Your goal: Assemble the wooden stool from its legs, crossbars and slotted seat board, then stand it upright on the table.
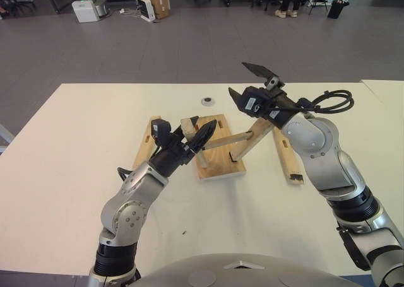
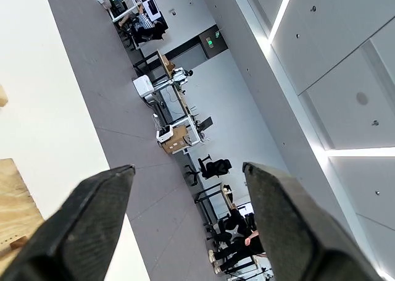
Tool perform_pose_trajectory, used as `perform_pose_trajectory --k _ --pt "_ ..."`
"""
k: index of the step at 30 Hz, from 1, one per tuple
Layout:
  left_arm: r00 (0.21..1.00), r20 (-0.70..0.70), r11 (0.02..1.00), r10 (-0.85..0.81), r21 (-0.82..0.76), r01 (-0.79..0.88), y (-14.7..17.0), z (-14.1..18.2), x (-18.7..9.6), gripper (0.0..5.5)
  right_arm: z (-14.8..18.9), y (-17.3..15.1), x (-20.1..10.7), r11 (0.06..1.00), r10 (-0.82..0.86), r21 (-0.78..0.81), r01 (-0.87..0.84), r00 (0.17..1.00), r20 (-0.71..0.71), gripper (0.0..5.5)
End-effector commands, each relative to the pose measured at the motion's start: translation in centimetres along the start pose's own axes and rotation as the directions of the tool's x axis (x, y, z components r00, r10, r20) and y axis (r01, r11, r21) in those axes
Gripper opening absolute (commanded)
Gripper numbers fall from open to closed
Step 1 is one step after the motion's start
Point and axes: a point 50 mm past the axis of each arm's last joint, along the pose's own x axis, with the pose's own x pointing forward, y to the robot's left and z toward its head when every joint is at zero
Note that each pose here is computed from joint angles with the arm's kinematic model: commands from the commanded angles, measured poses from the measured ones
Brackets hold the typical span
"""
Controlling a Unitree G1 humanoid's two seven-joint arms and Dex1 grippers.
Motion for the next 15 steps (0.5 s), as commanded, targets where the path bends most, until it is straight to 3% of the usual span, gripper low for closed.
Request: perform_pose_trajectory --k 1,4,8,11,13,15 --pt "1.0 0.015 1.0 0.005 0.02 -0.006 -0.2 0.4 0.2 3.94 0.0 3.2 -0.6 0.995 0.101 -0.024 -0.101 0.995 -0.007 3.28" --pt "1.0 0.013 1.0 0.003 0.016 -0.003 -0.3 0.3 0.2 3.94 -2.4 7.5 -1.3 0.96 0.268 -0.046 -0.276 0.954 -0.132 3.28" --pt "1.0 0.01 1.0 -0.002 0.017 0.002 -0.3 0.5 0.3 3.94 -4.7 12.2 -1.6 0.901 0.431 0.068 -0.429 0.867 -0.248 3.28" --pt "1.0 0.011 1.0 0.0 0.026 -0.001 -0.2 0.6 0.3 3.94 -3.2 10.6 -0.3 0.925 0.381 0.084 -0.372 0.909 -0.167 3.28" --pt "0.999 0.039 0.999 0.008 0.042 -0.01 -0.2 1.1 0.4 3.94 -1.3 7.5 1.0 0.941 0.305 0.176 -0.289 0.95 -0.071 3.28" --pt "0.994 0.102 0.995 -0.026 0.093 0.016 -0.8 3.2 0.7 3.94 1.8 2.9 2.2 0.904 0.2 0.368 -0.215 0.977 0.081 3.28"
